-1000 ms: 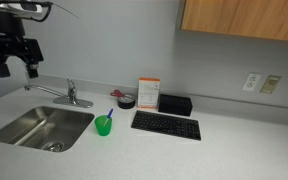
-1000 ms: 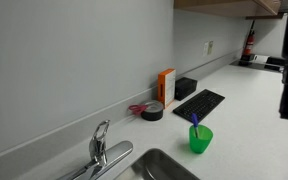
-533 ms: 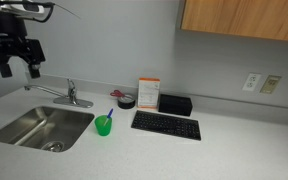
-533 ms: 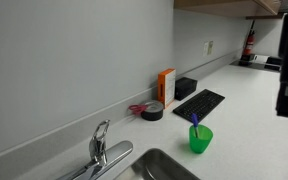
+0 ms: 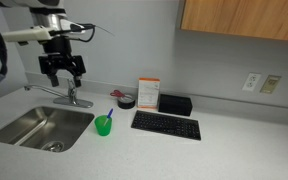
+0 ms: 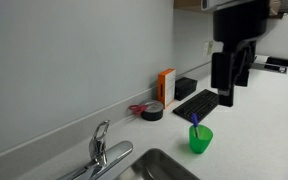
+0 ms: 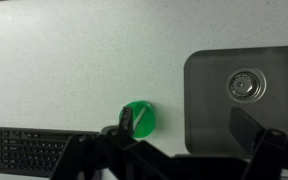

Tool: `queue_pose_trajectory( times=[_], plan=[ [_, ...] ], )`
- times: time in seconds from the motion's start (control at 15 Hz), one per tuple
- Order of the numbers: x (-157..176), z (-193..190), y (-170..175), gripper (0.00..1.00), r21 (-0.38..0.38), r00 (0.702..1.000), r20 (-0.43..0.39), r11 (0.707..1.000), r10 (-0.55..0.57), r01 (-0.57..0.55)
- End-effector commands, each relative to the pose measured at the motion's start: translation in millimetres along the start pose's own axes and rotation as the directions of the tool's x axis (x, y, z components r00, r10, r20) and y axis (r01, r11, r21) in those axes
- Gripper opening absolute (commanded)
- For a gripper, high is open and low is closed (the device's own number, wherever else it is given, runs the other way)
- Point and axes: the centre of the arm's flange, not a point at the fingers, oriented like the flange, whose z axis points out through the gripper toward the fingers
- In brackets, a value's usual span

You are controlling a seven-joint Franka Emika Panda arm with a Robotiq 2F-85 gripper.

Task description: Put the pen on the countertop

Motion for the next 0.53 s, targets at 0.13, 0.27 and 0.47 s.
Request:
queue_pose_trajectory(
  times=[0.13,0.27,0.47],
  plan=[
    [63,45,38,1.00,0.040,0.999,0.030,0.999,0.034,-0.035],
    [49,51,35,1.00,0.026,0.998,0.039,0.999,0.041,-0.042],
    [48,52,31,1.00,0.025,0.999,0.040,0.999,0.035,-0.036]
  ],
)
